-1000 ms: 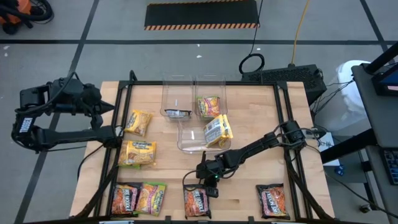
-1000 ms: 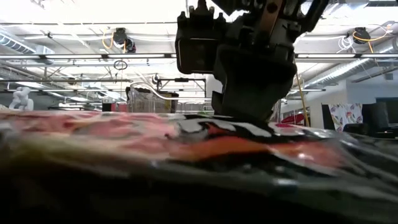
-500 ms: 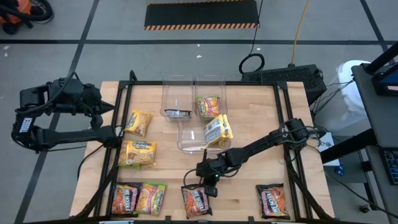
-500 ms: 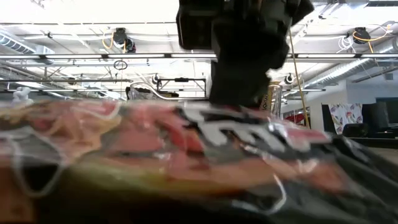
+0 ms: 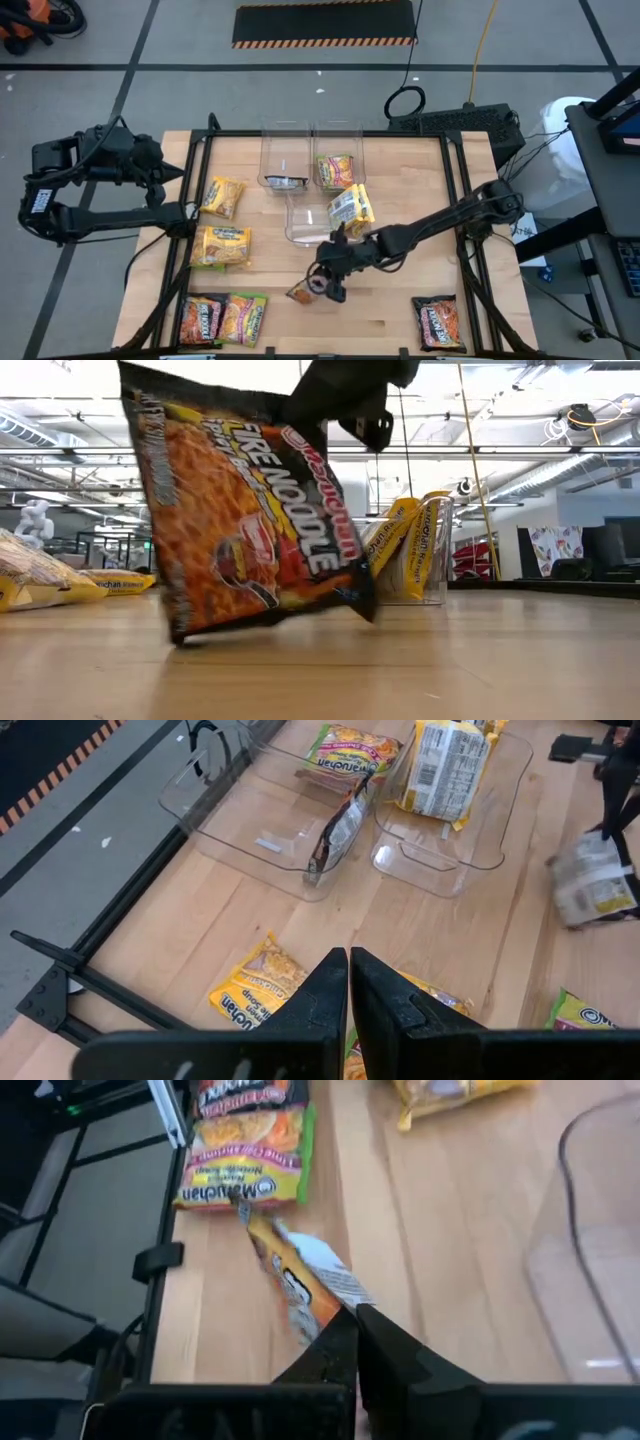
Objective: Sort Maruchan noodles
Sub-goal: Put the black noodle pack into the top left transparent bin
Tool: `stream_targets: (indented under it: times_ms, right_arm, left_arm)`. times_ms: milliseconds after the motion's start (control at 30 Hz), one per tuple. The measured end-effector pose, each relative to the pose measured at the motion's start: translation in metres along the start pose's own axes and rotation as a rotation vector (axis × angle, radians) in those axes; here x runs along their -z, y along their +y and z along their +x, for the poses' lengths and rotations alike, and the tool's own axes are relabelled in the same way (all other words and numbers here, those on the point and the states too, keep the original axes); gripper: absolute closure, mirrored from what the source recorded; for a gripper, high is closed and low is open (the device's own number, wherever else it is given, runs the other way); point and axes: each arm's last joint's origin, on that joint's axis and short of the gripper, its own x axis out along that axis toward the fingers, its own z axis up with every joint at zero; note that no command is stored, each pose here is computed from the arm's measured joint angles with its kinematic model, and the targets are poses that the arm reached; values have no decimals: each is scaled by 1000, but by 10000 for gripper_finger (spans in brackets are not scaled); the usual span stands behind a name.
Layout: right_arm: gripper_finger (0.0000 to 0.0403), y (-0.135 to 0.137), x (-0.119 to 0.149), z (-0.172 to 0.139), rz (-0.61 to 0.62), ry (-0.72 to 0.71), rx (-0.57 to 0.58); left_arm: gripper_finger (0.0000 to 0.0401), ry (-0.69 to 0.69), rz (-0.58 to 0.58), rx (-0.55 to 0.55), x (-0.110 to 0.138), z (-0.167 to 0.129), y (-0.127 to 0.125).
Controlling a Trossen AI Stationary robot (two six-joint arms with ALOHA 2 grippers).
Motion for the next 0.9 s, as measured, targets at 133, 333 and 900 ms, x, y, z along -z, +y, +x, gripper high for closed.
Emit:
stream_targets:
  times_ms: [133, 333, 900]
  right_arm:
    - [403, -3, -6, -5, -17, -33, 17]
    - [403, -6, -16, -5, -55, -110, -2]
    - [403, -41, -67, -18, -201, -428, 17]
  left_arm:
    - [380, 0, 0, 0, 0, 0, 0]
    - [380, 0, 0, 0, 0, 0, 0]
    - [380, 0, 0, 0, 0, 0, 0]
